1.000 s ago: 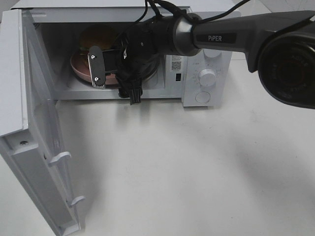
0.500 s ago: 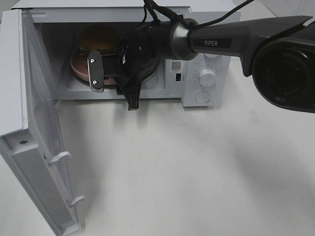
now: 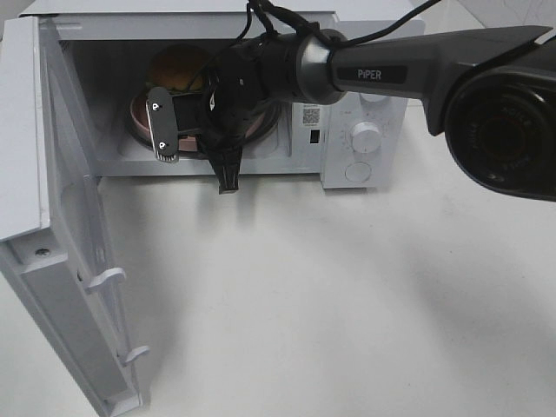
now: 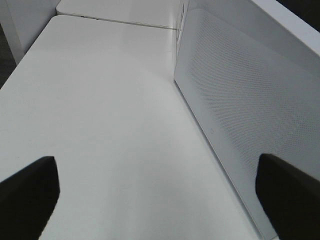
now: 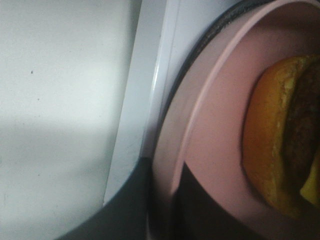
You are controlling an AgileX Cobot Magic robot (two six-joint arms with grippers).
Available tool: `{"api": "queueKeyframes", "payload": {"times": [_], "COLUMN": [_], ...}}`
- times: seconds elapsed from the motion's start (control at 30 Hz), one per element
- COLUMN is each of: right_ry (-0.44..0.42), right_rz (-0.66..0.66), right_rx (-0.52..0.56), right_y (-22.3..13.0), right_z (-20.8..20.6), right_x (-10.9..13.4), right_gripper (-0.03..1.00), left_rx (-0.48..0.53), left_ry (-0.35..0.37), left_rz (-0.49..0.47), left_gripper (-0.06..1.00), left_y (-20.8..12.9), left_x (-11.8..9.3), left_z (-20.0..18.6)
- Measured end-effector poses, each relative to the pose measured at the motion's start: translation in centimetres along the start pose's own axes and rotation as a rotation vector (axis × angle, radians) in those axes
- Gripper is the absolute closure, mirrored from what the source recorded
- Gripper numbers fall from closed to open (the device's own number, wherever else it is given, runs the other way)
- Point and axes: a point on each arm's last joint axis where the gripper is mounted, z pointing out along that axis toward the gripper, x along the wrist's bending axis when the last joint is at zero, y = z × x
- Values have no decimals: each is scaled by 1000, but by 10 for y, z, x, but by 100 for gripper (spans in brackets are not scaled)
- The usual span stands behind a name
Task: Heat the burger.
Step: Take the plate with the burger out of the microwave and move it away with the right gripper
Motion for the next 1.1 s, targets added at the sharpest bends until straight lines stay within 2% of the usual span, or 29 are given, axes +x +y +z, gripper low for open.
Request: {"api": "queueKeyframes", "payload": {"times": [0.3, 0.6, 1.1], "right_ry": [6, 23, -15], "right_rz": [-67, -79, -163], "right_rx": [23, 30, -7], "right_y": [6, 5, -4], "right_z": [-8, -18, -54], "right_x": [-1, 4, 42], "right_gripper": [86, 86, 86], "left_rx": [0, 0, 0], "left_ry": [0, 0, 0], "left_rz": [0, 0, 0], "left_gripper": [-4, -4, -4], "left_y": [0, 0, 0], "left_x": [0, 0, 0], "left_z": [0, 0, 0]}}
